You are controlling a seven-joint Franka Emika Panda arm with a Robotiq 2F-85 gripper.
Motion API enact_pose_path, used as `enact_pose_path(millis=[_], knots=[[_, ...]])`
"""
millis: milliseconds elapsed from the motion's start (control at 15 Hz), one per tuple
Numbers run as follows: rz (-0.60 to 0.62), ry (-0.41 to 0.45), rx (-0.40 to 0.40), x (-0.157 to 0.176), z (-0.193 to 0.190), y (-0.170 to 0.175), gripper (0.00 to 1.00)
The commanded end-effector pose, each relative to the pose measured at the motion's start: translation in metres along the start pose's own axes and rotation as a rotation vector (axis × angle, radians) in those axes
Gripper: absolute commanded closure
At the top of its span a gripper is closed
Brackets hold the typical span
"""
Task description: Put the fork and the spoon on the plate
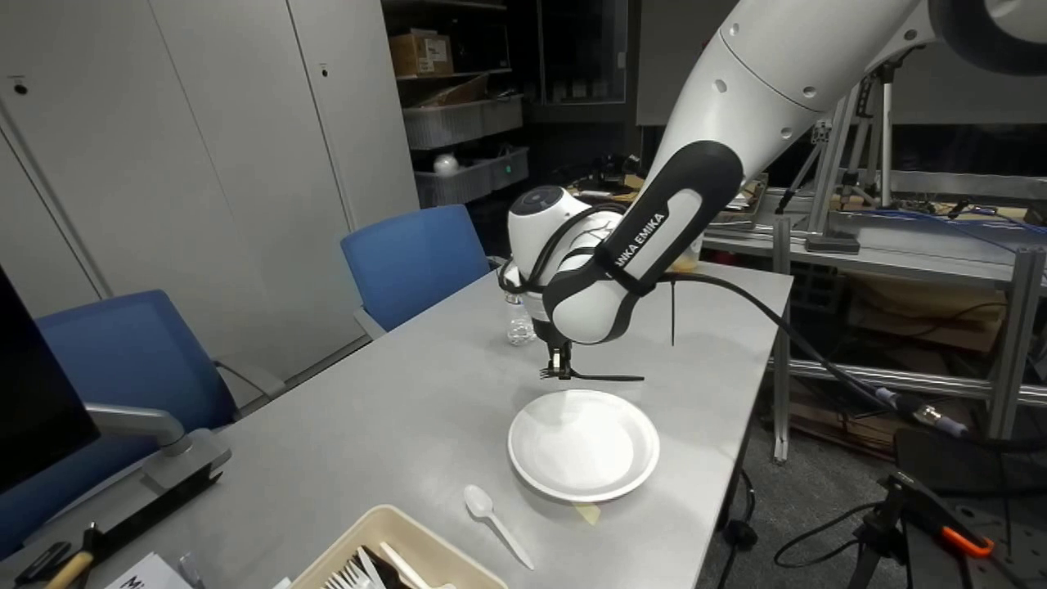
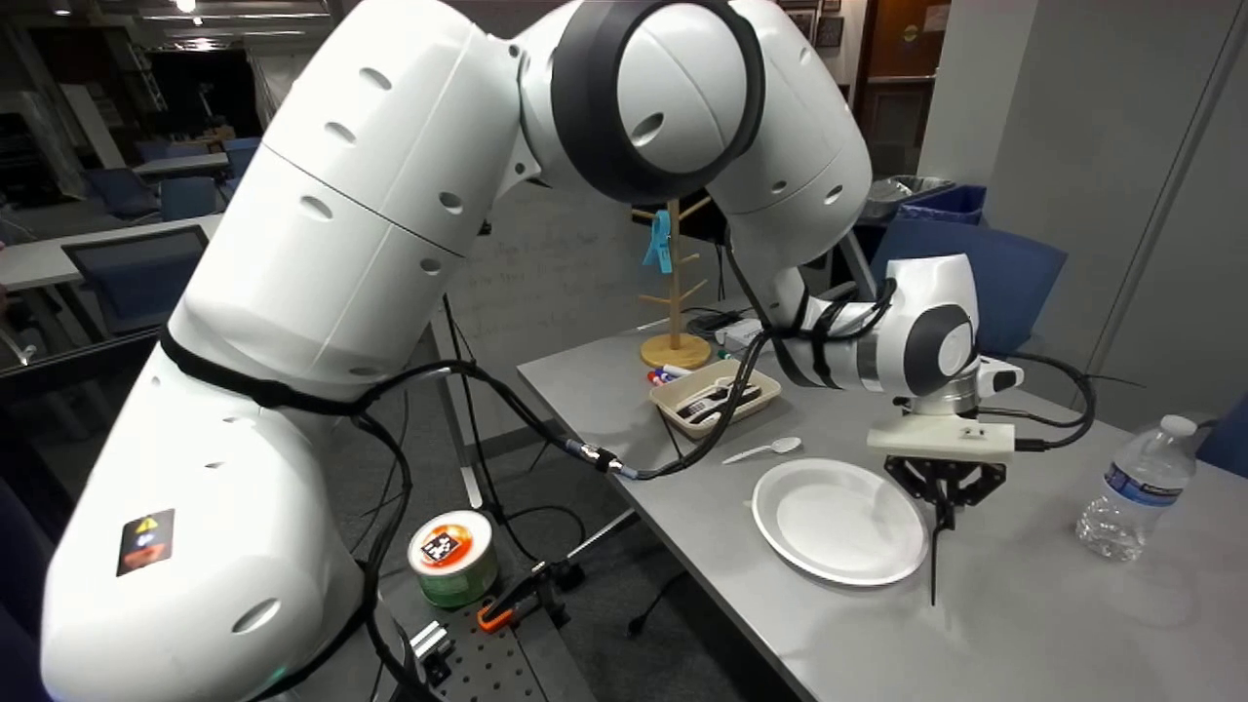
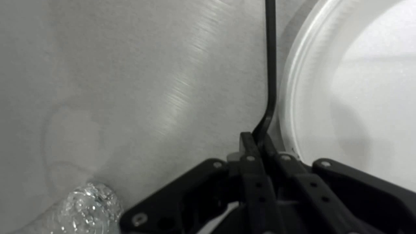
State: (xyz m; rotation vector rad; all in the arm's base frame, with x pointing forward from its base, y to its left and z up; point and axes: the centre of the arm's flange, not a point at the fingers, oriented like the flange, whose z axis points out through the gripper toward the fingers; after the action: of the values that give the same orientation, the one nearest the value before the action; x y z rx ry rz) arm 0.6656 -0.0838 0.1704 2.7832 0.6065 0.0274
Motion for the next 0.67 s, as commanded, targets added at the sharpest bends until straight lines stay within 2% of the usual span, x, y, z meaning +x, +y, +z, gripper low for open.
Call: enact_pose_path(millis=[0,333,600], knots=[[-0.033,-0.026,-0.008,0.01,-0.016,-0.019,0.98],[-0.065,-0.037,0.055,0.016,-0.014,-0.041,0.98],[-0.08,-0.061,0.072,0.012,-0.016,-0.054,0.98]])
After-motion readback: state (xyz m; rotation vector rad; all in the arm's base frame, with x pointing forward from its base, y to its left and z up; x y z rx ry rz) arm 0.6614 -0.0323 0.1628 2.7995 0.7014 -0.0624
